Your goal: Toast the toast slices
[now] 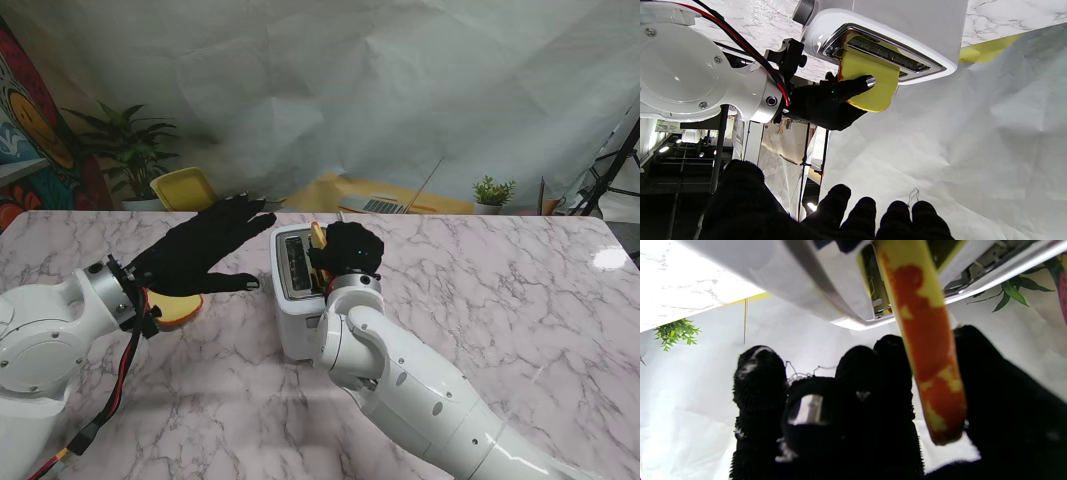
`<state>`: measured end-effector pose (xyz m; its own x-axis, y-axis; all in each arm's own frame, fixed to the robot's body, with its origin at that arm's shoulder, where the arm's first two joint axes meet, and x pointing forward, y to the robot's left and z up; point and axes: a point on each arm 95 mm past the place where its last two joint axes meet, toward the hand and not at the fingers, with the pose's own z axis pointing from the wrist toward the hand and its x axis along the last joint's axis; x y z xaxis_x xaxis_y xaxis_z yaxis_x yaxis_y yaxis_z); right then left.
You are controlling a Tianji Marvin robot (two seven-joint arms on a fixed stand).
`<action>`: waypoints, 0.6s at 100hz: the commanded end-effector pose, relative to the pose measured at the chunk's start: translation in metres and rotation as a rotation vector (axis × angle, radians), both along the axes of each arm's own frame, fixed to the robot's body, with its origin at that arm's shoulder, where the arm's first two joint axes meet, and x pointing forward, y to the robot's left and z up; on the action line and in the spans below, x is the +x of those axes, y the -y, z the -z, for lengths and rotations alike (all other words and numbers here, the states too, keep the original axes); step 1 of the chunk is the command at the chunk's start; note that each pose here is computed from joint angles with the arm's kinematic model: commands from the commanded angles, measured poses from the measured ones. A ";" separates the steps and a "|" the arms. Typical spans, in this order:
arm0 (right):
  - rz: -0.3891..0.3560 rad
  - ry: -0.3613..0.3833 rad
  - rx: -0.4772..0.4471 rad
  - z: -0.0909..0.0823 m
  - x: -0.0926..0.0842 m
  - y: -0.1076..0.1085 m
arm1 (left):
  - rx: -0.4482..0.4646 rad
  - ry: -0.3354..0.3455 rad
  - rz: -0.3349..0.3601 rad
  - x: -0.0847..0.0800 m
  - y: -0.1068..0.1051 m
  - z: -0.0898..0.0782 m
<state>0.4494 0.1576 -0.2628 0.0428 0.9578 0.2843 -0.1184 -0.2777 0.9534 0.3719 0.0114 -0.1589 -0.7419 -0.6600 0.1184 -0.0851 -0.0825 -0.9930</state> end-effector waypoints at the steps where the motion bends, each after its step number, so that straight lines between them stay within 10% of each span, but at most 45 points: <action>1: 0.003 -0.009 -0.010 0.001 -0.004 0.003 | 0.007 -0.004 0.004 -0.001 0.002 0.000; 60: -0.025 -0.017 -0.032 -0.016 -0.013 0.001 | 0.000 -0.008 -0.007 -0.002 0.001 0.002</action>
